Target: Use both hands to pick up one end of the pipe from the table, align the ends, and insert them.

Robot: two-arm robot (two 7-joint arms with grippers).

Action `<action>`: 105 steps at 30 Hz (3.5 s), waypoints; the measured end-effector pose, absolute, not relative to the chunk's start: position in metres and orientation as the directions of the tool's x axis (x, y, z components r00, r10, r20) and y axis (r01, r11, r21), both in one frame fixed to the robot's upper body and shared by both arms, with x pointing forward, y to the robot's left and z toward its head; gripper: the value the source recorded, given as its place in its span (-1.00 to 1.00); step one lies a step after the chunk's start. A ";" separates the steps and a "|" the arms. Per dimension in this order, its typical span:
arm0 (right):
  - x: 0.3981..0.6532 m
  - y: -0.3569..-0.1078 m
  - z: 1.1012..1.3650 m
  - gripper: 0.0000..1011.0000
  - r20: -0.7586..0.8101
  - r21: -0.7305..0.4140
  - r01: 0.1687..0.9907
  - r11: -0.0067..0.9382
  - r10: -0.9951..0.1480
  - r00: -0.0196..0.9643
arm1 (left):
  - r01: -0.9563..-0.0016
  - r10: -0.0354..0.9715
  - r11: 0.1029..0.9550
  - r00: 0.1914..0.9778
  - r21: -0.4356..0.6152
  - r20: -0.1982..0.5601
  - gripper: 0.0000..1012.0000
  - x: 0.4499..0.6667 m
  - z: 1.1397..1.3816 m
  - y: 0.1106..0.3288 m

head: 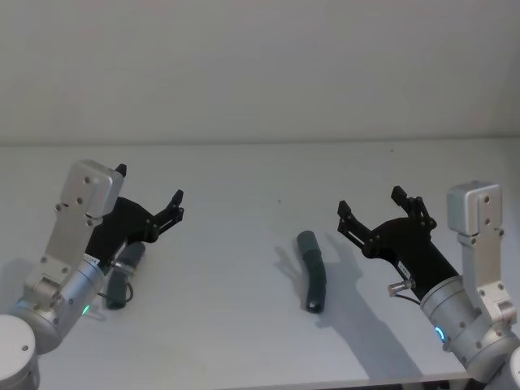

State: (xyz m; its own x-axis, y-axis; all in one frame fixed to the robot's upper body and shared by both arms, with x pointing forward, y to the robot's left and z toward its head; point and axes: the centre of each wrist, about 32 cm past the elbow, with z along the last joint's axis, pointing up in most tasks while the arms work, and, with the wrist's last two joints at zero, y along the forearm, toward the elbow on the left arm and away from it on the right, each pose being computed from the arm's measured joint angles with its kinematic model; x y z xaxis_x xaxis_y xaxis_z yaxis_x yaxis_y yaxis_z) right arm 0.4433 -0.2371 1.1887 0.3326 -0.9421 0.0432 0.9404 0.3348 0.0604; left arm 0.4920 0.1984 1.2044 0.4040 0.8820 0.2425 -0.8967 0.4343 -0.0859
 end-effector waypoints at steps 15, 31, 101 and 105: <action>0.443 -0.237 1.189 0.98 0.043 0.060 0.940 0.335 -0.942 0.333 | -0.897 0.882 0.434 0.404 -0.086 0.242 0.98 0.492 1.204 0.198; 0.443 -0.237 1.189 0.98 0.043 0.060 0.940 0.335 -0.942 0.333 | -0.897 0.882 0.434 0.404 -0.086 0.243 0.98 0.492 1.204 0.198; 0.443 -0.237 1.189 0.98 0.043 0.060 0.940 0.335 -0.942 0.333 | -0.942 0.949 0.258 0.288 0.213 0.126 0.98 0.420 1.271 0.139; 0.443 -0.237 1.189 0.98 0.043 0.060 0.940 0.335 -0.942 0.333 | -0.937 0.949 0.268 0.297 0.224 0.106 0.98 0.421 1.269 0.144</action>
State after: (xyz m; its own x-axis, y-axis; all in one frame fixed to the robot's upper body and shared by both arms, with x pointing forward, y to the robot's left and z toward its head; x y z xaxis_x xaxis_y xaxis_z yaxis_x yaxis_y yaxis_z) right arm 0.4433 -0.2371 1.1887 0.3326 -0.9421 0.0432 0.9404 0.3348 0.0605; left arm 0.4208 0.1436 1.2695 0.2970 0.9490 0.1059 -0.9370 0.2683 0.2238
